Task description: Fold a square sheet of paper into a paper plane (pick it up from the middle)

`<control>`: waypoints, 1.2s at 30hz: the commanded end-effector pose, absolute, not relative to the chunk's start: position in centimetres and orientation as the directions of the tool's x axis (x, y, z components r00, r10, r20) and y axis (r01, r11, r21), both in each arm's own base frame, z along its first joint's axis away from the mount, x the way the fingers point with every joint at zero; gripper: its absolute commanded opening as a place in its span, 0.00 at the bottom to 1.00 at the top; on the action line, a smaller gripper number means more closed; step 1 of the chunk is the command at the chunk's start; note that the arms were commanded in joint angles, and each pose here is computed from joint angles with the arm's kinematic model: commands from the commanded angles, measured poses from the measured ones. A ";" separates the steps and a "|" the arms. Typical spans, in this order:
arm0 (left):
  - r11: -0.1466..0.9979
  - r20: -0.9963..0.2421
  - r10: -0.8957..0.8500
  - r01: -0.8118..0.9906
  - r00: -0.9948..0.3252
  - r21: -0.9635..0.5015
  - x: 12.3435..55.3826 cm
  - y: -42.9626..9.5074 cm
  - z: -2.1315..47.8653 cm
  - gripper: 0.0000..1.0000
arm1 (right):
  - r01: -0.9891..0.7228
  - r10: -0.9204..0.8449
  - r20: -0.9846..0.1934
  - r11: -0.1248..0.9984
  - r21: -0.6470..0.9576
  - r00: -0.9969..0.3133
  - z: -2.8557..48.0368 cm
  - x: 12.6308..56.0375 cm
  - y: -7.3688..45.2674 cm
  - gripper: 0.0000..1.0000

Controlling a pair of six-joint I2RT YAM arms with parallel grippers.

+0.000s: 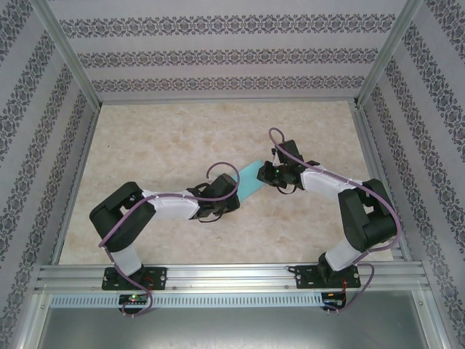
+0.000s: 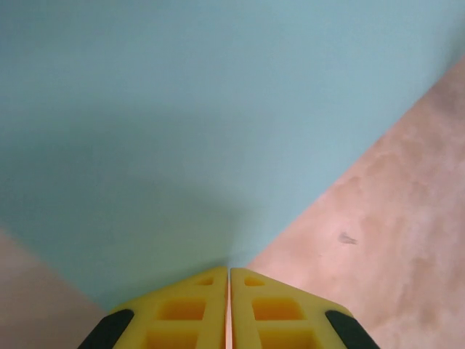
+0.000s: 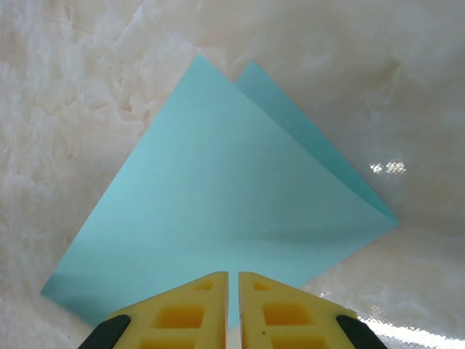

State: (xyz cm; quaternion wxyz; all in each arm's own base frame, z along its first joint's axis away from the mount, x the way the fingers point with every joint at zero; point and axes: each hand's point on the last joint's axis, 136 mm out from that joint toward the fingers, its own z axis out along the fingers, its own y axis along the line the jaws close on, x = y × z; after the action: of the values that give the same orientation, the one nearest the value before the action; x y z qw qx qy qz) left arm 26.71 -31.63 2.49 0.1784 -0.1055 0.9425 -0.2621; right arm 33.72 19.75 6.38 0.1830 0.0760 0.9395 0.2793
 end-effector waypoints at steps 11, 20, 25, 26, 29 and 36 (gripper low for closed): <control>0.874 -0.331 -0.274 -0.090 -0.903 -0.478 28.6 -28.9 2.9 0.11 | -0.004 0.205 -0.326 0.841 0.541 -0.923 5.8 34.8 22.2 0.12; 0.858 -0.322 -0.254 -0.060 -0.912 -0.510 28.8 -30.1 3.7 0.12 | 0.022 0.154 -0.405 0.950 0.311 -0.901 5.0 37.7 15.9 0.34; 0.854 -0.319 -0.252 -0.055 -0.914 -0.517 28.9 -30.4 3.9 0.13 | -0.046 0.085 -0.386 0.947 0.318 -0.919 4.4 38.1 16.5 0.46; 0.854 -0.319 -0.252 -0.056 -0.914 -0.517 28.9 -30.4 3.9 0.12 | -0.060 0.075 -0.376 0.940 0.335 -0.924 4.3 38.1 16.9 0.46; 0.851 -0.319 -0.258 -0.058 -0.912 -0.522 29.0 -30.4 4.2 0.13 | -0.085 0.057 -0.343 0.919 0.385 -0.938 3.9 37.7 18.0 0.46; 0.849 -0.322 -0.270 -0.066 -0.907 -0.525 29.1 -30.4 4.6 0.16 | -0.079 0.083 -0.287 0.856 0.510 -0.954 4.5 35.4 19.5 0.46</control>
State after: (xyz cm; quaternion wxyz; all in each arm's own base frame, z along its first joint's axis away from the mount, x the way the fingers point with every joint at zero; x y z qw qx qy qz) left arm 28.35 -30.28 3.12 0.1862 -0.0866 0.9455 -0.2527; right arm 36.63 18.50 3.52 0.1621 0.0044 0.9611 0.2235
